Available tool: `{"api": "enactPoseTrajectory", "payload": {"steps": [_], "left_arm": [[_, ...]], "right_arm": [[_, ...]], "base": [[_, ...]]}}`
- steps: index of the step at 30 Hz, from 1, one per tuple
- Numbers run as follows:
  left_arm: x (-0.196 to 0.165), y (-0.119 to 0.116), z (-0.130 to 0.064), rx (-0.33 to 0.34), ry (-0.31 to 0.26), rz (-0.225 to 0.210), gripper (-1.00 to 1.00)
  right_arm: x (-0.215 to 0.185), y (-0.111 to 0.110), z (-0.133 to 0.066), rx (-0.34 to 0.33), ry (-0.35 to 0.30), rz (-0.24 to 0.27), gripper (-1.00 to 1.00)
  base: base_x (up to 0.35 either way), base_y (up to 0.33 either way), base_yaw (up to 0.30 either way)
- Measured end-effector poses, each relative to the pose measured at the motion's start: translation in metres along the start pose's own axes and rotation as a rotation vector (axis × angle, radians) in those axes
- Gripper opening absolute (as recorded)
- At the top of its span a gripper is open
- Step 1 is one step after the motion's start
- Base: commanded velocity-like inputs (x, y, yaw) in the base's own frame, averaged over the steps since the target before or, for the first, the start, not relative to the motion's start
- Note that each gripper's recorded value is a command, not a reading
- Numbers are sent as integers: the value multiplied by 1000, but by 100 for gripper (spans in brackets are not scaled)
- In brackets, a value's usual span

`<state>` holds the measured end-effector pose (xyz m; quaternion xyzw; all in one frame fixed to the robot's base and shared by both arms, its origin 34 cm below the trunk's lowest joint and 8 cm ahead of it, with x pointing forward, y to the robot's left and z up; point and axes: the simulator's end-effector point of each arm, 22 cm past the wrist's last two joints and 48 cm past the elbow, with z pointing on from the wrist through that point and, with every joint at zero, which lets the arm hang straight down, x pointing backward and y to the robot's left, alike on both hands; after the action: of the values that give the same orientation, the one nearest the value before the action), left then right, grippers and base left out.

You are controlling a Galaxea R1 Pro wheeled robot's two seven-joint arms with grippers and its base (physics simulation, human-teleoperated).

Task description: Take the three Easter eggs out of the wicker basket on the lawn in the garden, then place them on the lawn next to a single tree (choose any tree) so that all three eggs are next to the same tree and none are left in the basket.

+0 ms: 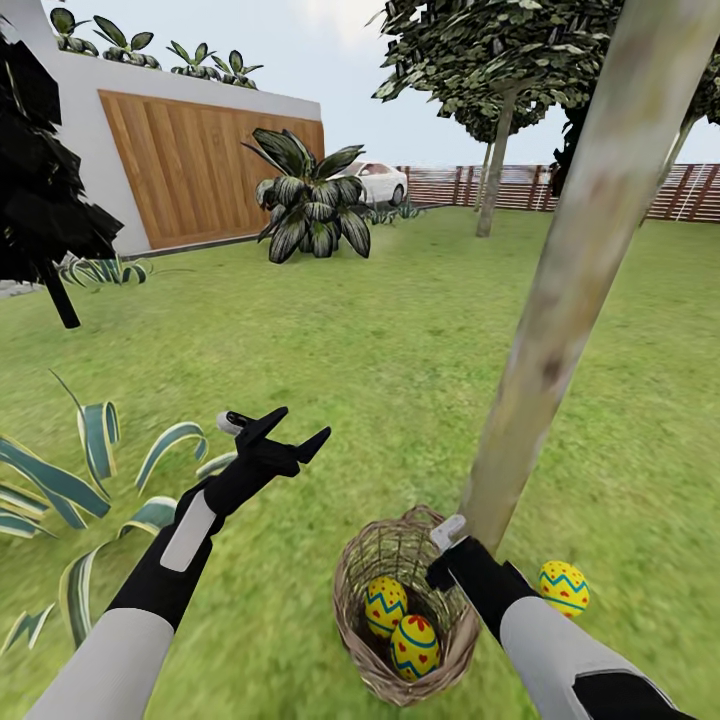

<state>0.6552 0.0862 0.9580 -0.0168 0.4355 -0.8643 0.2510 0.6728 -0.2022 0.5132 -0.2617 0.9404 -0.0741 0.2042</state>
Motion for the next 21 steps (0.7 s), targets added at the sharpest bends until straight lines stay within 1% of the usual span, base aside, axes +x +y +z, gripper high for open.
{"api": "enactPoseTrajectory", "payload": {"steps": [2, 3, 4, 6, 7, 10, 17, 19, 20, 21], "left_arm": [[1, 3, -3, -3, 1, 0, 100], [2, 5, -4, -3, 1, 0, 100], [3, 6, -5, -3, 1, 0, 100], [4, 9, -8, -3, 1, 1, 100], [5, 10, -9, -3, 1, 1, 100], [6, 13, -12, -2, 1, 1, 100], [6, 12, -12, -1, 1, -1, 100], [6, 12, -12, -1, 1, -1, 100], [6, 12, -12, 0, 1, 0, 100], [6, 12, -12, 0, 1, -1, 100]], "right_arm": [[-11, 7, -1, 1, -14, -20, 100], [-16, 17, -2, -3, -10, -50, 100], [-17, 22, -2, -3, -4, -71, 100], [-21, 30, -2, 2, 1, -111, 100], [-24, 32, -2, 6, -2, -120, 100], [-30, 34, -4, 15, 0, -129, 100], [-41, 32, -11, 24, -4, -123, 100], [-42, 38, -12, 4, -7, -124, 100], [-41, 52, -12, -59, -4, -134, 100], [-41, 59, -13, -92, -2, -143, 100]], "base": [[0, 0, 0], [0, 0, 0], [0, 0, 0], [0, 0, 0], [0, 0, 0], [0, 0, 0], [0, 0, 0], [0, 0, 0], [0, 0, 0], [0, 0, 0]]}}
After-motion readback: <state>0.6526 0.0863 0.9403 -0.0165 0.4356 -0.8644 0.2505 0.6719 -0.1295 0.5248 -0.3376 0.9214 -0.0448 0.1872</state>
